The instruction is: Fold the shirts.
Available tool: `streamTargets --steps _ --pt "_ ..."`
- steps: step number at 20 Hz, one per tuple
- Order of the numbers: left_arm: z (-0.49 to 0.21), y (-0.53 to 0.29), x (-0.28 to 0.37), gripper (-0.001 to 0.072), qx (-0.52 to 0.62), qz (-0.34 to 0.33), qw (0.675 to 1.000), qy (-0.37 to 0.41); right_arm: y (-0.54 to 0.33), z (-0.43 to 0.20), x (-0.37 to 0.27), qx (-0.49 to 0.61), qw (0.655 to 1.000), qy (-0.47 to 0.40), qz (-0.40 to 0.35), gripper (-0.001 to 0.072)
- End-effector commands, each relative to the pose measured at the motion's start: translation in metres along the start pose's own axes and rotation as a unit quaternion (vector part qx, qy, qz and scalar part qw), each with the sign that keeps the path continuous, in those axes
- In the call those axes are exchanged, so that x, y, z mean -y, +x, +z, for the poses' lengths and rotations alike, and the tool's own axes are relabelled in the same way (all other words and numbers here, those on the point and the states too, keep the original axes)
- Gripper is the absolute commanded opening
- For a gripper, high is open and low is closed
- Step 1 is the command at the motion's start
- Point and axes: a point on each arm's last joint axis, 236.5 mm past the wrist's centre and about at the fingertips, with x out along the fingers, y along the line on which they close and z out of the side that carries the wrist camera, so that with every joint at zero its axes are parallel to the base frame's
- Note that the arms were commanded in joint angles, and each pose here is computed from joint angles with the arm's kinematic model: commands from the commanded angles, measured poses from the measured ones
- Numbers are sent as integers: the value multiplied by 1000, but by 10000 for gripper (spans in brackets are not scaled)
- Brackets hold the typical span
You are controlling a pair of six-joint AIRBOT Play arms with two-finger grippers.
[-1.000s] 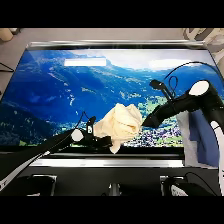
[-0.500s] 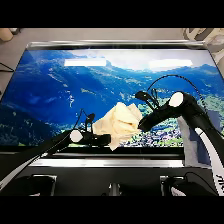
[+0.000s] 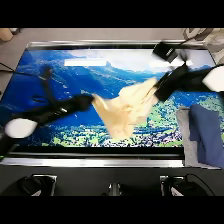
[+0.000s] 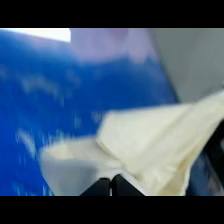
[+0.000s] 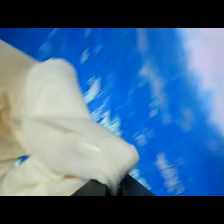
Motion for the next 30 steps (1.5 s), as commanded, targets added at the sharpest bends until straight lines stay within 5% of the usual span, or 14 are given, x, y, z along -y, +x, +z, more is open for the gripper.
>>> streamTargets --steps 1,7,11,14,22,26,28,30 --pt "174 -150 61 22 286 -19 954 87 -174 100 67 170 962 -54 -208 25" --pt "221 -274 122 23 419 -45 897 134 -273 97 47 220 942 -41 -250 25" --pt "216 -266 117 23 403 -31 903 144 -265 78 45 177 953 -40 -244 25" --pt "195 -226 82 23 319 40 930 178 -240 70 58 138 959 -39 -243 25" --pt "45 -94 -95 23 23 199 972 122 42 -23 62 -83 993 3 -80 25" --pt "-21 -70 -148 23 -30 229 972 38 163 -62 27 -113 978 173 -1 38" --pt "-29 -69 -154 23 -35 232 971 33 189 -78 -6 -140 967 204 63 507" --pt "-28 -70 -154 24 -34 232 972 36 183 -97 -25 -186 959 187 100 532"
